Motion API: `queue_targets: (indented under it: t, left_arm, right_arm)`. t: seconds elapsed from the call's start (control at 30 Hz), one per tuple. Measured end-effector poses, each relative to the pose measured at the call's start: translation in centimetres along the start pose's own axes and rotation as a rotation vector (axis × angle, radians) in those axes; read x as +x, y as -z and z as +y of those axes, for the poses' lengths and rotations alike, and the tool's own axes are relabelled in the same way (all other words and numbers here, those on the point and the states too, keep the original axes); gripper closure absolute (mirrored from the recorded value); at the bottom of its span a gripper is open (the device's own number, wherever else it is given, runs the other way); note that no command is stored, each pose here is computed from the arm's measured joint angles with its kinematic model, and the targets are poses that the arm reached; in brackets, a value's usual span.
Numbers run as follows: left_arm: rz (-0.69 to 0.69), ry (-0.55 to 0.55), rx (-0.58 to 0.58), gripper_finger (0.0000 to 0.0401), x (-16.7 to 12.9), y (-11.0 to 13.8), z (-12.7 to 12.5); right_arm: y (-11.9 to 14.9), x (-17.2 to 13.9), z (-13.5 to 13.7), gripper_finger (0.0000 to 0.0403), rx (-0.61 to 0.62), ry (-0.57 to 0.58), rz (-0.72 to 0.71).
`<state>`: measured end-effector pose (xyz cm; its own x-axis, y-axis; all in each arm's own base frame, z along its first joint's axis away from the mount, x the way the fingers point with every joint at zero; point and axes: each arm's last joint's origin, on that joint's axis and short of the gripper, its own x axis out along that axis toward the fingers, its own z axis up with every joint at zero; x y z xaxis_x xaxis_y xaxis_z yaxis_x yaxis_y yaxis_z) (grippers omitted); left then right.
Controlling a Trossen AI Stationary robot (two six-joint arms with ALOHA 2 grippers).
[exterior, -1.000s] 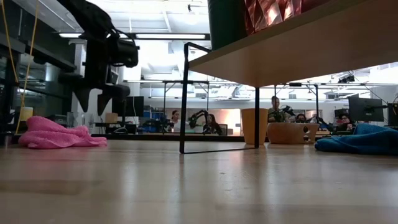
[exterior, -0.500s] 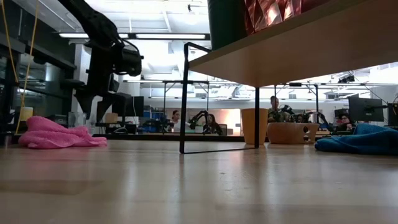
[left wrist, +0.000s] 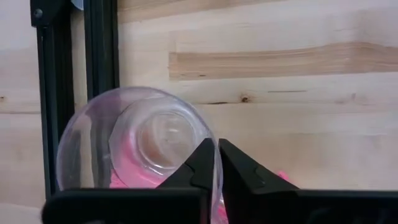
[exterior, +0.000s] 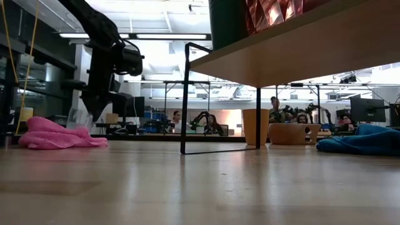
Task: Stack small to large cups/mugs on shelf
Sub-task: Put the top transparent mug on the shelf
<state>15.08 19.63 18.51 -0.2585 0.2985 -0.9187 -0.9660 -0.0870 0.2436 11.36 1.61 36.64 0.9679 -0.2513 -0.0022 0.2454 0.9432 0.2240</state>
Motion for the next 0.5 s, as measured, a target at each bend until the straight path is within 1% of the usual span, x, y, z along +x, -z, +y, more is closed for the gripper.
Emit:
queue_targets:
  t: [0.13,0.27,0.37,0.5]
  left_arm:
    - [-0.015,0.041,0.009,0.0395,-0.7,-0.1,0.3]
    - [-0.06,0.105,0.026,0.0398,-2.3,-0.2,0.6]
    - [-0.121,0.164,0.049,0.0399,-4.4,-0.6,0.4]
    - [-0.205,0.259,0.124,0.04,-7.8,-1.2,-1.1]
  right_arm:
    - [0.0,0.0,0.0,0.0226,0.0,0.0,0.0]
    - [0.0,0.0,0.0,0.0226,0.0,0.0,0.0]
    - [0.0,0.0,0.0,0.0226,0.0,0.0,0.0]
    - [0.0,0.0,0.0,0.0226,0.0,0.0,0.0]
